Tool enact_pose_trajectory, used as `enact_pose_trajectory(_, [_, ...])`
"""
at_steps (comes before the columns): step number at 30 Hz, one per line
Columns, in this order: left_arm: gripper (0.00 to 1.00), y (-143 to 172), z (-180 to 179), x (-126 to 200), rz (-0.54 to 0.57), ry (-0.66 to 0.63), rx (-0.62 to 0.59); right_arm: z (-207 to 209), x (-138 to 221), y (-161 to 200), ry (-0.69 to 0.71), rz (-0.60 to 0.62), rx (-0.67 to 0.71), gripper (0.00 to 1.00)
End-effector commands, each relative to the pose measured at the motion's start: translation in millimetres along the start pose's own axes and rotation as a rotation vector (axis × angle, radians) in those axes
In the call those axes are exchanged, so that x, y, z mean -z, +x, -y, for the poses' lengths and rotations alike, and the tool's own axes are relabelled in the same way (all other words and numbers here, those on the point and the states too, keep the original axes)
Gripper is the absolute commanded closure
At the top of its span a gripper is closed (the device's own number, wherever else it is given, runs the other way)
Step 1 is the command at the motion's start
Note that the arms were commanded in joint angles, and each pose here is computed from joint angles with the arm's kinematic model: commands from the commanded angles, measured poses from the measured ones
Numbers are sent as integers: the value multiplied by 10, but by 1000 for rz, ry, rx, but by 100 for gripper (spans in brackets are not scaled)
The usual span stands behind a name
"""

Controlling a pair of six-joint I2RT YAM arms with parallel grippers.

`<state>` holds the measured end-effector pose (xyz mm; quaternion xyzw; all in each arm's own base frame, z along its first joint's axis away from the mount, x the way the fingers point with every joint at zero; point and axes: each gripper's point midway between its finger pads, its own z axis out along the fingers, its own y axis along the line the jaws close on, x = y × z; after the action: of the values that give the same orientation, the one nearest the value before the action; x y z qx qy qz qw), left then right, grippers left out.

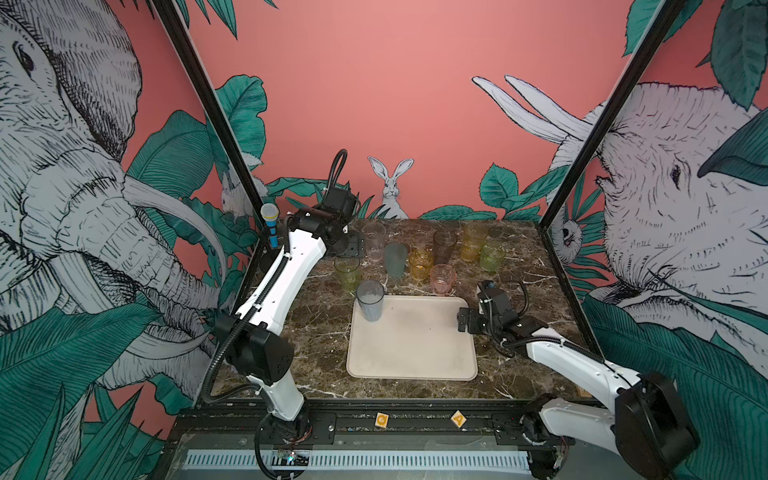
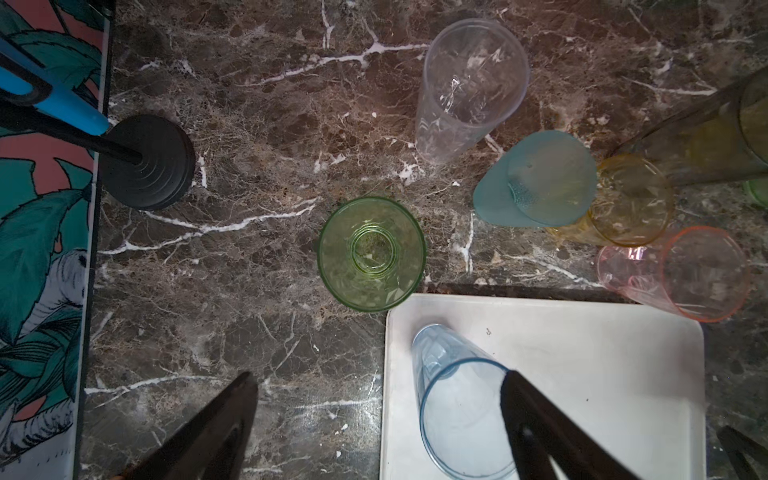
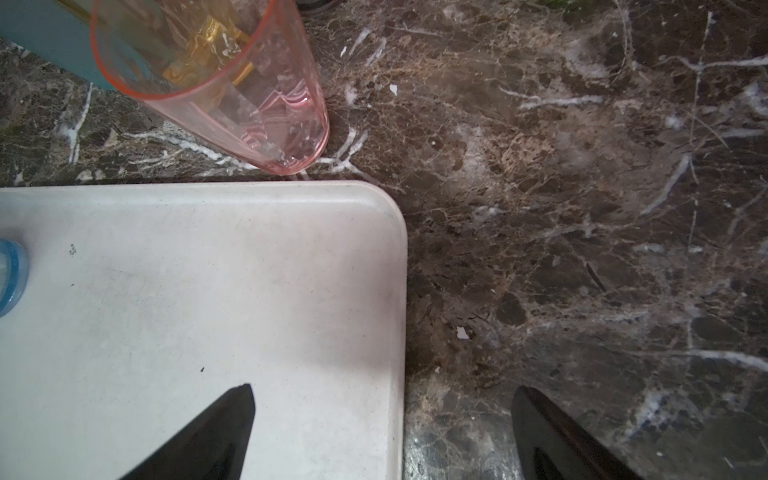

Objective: Place the glasses into the tray
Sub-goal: Pick up the glass from the top-left of the table.

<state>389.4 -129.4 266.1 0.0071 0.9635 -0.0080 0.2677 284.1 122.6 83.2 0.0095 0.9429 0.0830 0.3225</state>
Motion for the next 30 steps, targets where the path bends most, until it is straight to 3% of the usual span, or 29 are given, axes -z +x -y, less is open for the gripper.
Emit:
enact_pose_trajectory(1, [5,-54,-81,-50,-5,-37,2,12,11,-37,-4,26,-18,1])
enact_pose_trajectory(14, [2,77,-228,-440,-78,-48,93,17,-1,-32,-2,21,-20,1])
enact_pose_trajectory(30, [18,332,-334,-913,-175,-29,182,14,-11,-30,-3,15,-22,1])
